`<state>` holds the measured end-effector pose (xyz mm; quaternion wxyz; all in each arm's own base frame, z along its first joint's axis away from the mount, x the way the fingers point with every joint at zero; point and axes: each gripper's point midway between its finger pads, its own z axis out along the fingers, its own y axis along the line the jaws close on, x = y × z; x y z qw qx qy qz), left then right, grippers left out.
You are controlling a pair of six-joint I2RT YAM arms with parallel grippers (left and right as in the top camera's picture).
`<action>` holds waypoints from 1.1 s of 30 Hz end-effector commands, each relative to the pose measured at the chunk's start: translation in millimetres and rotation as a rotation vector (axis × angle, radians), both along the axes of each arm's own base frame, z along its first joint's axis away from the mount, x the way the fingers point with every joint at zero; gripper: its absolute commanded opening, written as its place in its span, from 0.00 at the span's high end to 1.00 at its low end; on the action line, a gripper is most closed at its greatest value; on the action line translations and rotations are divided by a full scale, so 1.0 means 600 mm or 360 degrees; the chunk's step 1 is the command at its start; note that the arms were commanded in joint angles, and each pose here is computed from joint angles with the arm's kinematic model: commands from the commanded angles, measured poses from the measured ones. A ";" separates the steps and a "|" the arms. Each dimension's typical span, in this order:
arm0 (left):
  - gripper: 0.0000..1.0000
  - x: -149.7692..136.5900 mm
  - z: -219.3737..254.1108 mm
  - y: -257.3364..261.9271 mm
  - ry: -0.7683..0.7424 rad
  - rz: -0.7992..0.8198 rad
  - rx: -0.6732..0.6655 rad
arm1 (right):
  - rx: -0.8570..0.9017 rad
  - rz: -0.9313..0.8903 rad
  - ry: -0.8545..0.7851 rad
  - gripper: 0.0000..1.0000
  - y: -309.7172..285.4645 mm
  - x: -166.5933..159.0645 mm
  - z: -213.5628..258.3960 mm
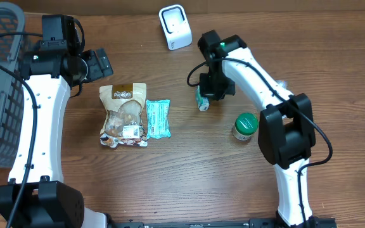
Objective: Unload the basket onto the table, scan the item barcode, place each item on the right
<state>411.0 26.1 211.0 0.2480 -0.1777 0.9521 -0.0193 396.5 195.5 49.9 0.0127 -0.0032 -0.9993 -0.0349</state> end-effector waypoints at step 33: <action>0.00 0.003 0.007 -0.004 -0.0018 -0.0019 0.0012 | 0.0206 -0.0495 -0.0362 0.00 0.097 0.064 0.046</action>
